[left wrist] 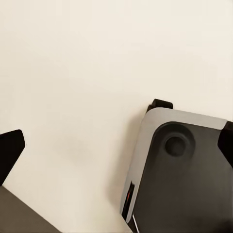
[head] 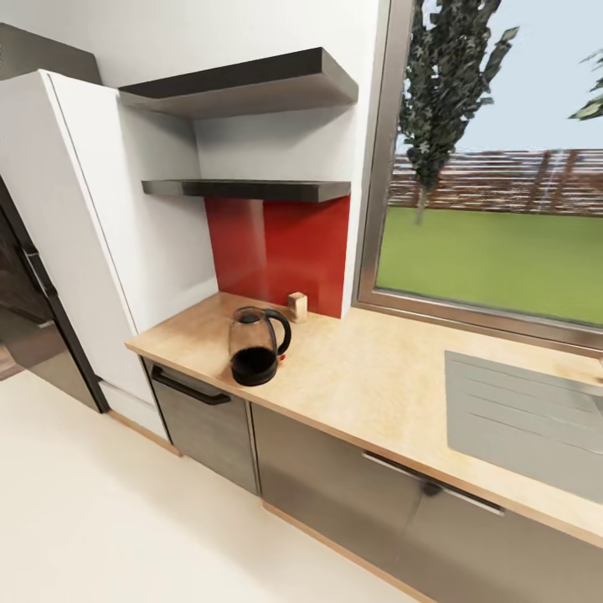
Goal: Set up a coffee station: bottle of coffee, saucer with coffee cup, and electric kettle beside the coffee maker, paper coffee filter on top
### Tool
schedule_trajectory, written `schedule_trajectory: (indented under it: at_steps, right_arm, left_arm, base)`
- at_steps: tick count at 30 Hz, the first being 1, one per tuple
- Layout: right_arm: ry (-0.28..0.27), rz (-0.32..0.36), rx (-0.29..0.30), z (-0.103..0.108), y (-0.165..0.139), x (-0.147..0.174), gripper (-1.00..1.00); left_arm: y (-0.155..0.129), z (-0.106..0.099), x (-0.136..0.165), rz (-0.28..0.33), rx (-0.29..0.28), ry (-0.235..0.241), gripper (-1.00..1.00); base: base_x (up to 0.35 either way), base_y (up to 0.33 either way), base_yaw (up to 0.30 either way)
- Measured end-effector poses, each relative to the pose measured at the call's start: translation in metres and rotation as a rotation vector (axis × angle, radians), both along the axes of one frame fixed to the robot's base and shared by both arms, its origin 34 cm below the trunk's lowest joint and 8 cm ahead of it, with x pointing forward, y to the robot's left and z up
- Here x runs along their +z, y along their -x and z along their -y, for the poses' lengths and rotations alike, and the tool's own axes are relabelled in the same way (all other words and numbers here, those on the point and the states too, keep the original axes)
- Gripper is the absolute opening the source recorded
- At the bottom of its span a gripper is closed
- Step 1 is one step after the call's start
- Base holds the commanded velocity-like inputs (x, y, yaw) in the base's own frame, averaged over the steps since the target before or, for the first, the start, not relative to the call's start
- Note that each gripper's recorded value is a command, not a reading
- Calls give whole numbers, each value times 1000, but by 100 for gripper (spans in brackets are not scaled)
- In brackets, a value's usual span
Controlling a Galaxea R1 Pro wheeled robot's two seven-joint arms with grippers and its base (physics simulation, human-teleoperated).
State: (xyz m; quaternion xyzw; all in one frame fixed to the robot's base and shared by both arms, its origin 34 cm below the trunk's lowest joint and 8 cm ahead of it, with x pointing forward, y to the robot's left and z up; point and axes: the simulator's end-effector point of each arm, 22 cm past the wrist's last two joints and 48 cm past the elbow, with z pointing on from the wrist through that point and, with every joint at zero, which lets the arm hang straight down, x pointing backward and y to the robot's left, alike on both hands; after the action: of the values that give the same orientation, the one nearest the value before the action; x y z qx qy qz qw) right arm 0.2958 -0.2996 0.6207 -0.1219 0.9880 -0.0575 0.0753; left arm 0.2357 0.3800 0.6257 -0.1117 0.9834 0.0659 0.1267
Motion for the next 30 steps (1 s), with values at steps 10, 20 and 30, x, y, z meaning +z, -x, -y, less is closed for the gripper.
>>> schedule_trajectory:
  at_steps: [10,20,30]
  right_arm:
    - [-259,490,68,-140,-197,93,100]
    - [-419,906,99,-200,-318,237,100]
    - [-476,1201,151,-221,-423,389,100]
  left_arm:
    - [8,-16,2,-14,-3,-23,100]
    - [10,-21,2,-15,-1,-30,100]
    - [10,-25,3,-17,11,-39,100]
  base:
    - [27,36,0]
    - [0,0,0]
    - [0,0,0]
